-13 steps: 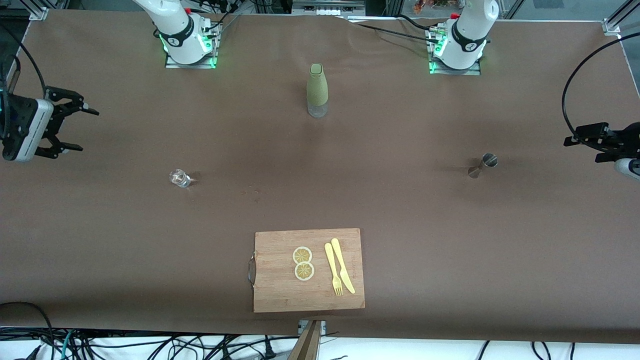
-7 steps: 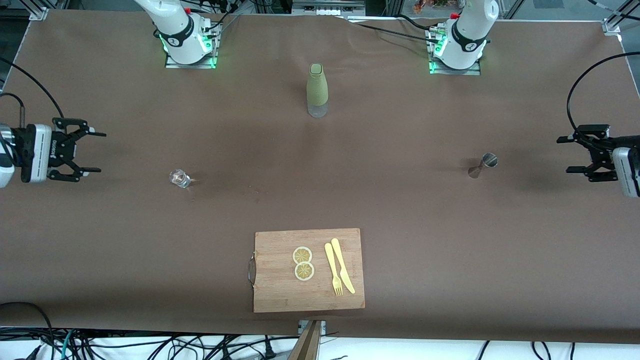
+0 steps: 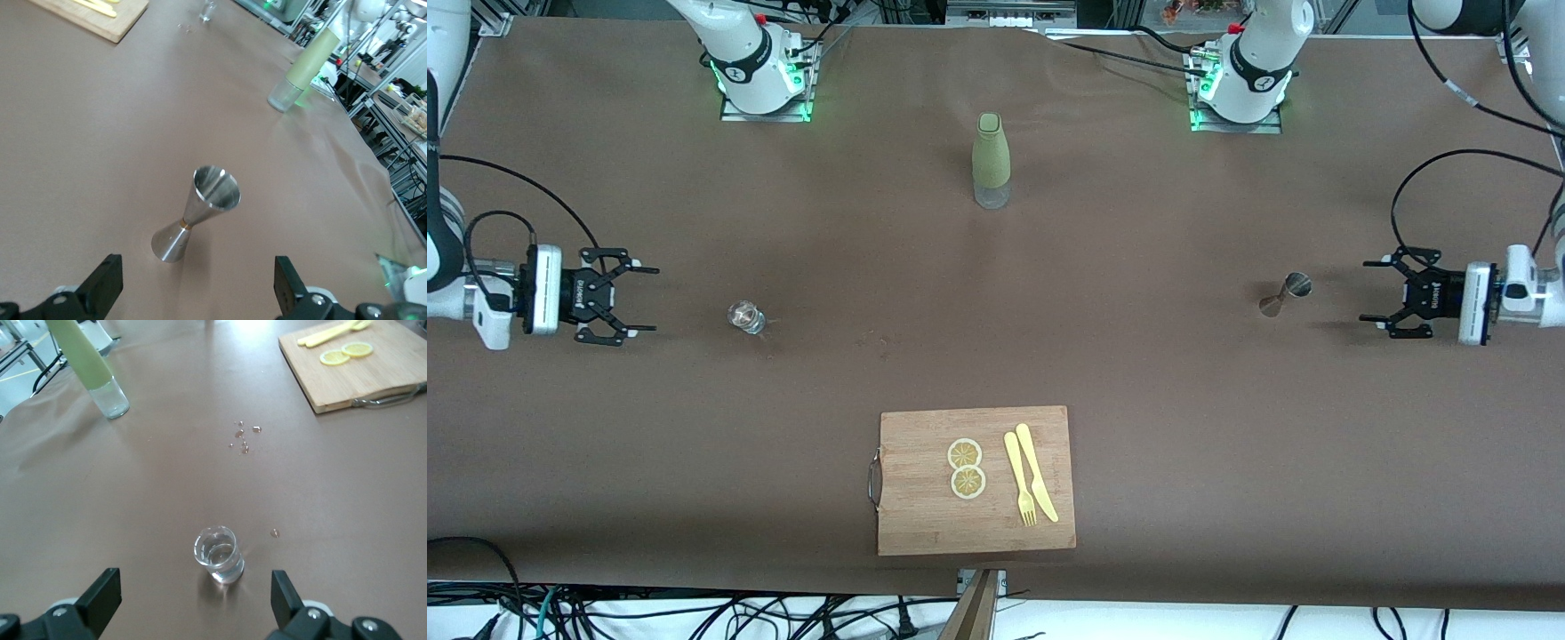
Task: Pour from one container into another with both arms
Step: 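Lower the right gripper toward the glass cup while the left gripper approaches the jigger, then close the right gripper on the glass cup while the left gripper grasps the jigger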
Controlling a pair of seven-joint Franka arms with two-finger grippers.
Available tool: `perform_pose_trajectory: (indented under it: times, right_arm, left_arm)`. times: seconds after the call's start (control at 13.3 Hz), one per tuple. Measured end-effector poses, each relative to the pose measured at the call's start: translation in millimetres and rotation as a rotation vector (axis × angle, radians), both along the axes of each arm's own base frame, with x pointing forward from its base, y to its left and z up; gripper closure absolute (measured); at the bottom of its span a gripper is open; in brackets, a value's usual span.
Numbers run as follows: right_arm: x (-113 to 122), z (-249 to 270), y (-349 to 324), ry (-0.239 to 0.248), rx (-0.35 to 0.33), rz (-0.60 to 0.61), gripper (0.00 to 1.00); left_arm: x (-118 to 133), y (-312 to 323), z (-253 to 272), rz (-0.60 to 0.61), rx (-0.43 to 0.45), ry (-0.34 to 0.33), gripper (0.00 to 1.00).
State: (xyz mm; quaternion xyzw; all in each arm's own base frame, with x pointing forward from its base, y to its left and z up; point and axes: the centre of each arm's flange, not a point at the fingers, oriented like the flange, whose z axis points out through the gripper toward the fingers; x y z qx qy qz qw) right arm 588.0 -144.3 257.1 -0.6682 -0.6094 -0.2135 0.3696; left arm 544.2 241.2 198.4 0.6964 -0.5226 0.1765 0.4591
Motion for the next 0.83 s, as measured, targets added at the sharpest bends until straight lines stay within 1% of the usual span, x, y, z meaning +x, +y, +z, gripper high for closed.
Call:
perform_pose_trajectory:
  times: [0.08, 0.15, 0.3, 0.53, 0.68, 0.75, 0.83]
  right_arm:
    - [-1, -20, 0, -0.021, 0.038, 0.012, 0.00]
    - [-4, -40, -1, -0.039, 0.069, 0.023, 0.00]
    - [-10, -74, -2, -0.080, 0.127, 0.041, 0.00]
    - [-17, -109, 2, -0.126, 0.191, 0.066, 0.00]
    - [-21, -131, 5, -0.166, 0.232, 0.070, 0.00]
    - [-23, -140, 7, -0.179, 0.249, 0.068, 0.00]
    - [-25, -148, 8, -0.187, 0.261, 0.066, 0.00]
  left_arm:
    - [-4, 4, -12, -0.015, -0.029, -0.042, 0.00]
    - [-6, 7, -19, -0.020, -0.063, -0.097, 0.00]
    - [-9, 10, -34, -0.010, -0.147, -0.227, 0.00]
    - [-26, 9, -72, 0.018, -0.247, -0.351, 0.00]
    - [-36, 4, -96, 0.043, -0.300, -0.403, 0.00]
    - [-41, 1, -106, 0.053, -0.322, -0.425, 0.00]
    - [-44, -3, -113, 0.065, -0.338, -0.434, 0.00]
